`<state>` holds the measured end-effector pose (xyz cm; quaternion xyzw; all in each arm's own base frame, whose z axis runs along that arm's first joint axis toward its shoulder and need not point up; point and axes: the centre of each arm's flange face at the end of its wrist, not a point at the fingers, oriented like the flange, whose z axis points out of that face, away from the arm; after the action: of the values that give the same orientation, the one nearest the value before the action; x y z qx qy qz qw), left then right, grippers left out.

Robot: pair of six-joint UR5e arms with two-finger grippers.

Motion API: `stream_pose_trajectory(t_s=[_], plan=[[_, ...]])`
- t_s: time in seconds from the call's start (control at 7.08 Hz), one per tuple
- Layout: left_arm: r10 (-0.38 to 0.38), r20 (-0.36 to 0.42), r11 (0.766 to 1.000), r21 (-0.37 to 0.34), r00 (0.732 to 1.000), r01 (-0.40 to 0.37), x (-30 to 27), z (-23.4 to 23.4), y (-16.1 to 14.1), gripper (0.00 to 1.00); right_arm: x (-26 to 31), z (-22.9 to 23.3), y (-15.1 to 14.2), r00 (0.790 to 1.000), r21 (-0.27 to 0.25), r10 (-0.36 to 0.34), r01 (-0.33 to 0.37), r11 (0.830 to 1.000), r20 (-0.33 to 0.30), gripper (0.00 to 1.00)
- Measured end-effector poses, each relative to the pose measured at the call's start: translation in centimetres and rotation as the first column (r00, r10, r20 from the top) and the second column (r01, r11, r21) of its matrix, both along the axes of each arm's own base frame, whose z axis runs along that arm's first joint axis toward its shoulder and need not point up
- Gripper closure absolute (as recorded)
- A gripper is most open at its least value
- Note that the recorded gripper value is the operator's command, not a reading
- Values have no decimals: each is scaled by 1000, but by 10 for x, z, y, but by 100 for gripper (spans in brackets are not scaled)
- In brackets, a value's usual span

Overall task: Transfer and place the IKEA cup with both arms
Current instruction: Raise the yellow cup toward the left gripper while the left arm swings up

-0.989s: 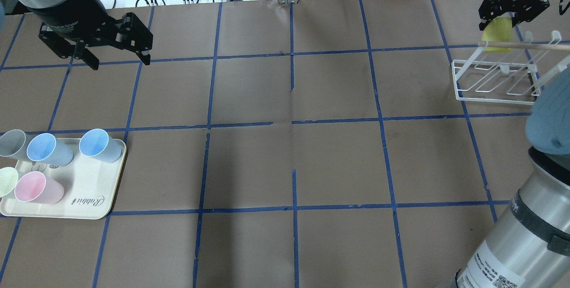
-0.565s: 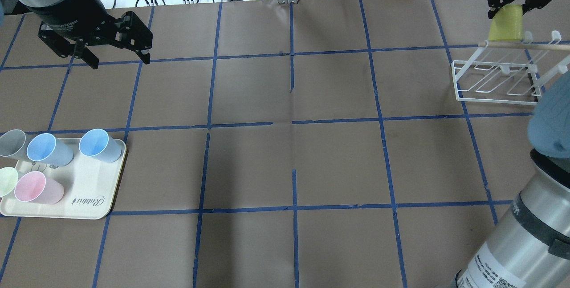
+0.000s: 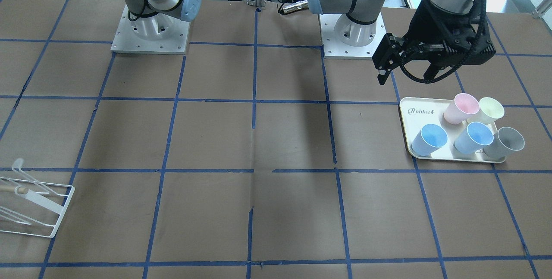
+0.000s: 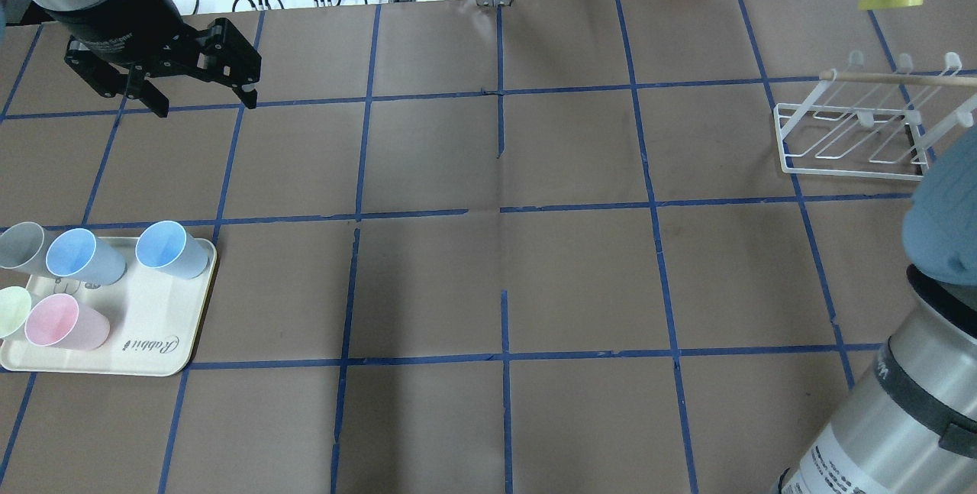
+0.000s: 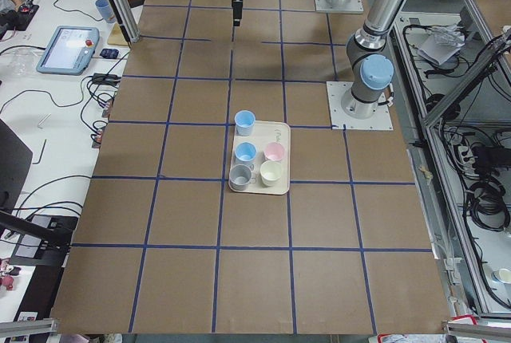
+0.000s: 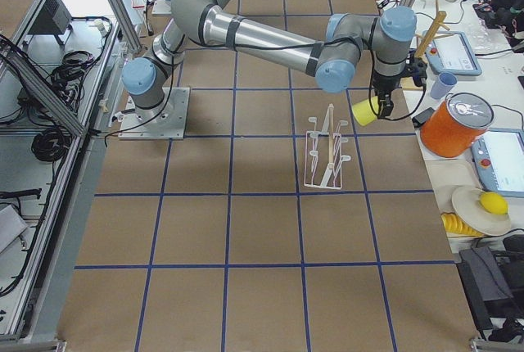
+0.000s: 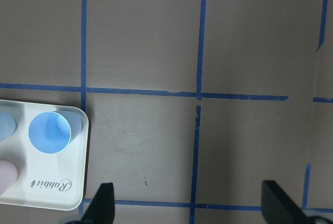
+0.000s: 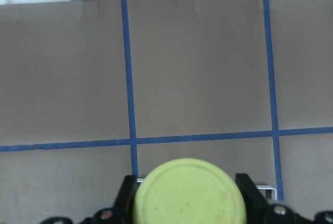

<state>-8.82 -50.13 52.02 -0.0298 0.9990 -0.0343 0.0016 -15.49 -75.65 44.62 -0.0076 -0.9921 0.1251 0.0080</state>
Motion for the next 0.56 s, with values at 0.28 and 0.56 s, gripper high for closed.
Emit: stream_pose_trajectory(t_s=[0.28, 0.56], plan=[[2, 0, 1000, -2, 1000, -2, 1, 1, 0, 0, 83, 62, 4, 992, -118, 113, -105, 987, 60, 100], [3, -4, 1000, -4, 1000, -3, 1, 2, 1, 0, 183, 103, 19, 958, -197, 172, -128, 972, 230, 100]])
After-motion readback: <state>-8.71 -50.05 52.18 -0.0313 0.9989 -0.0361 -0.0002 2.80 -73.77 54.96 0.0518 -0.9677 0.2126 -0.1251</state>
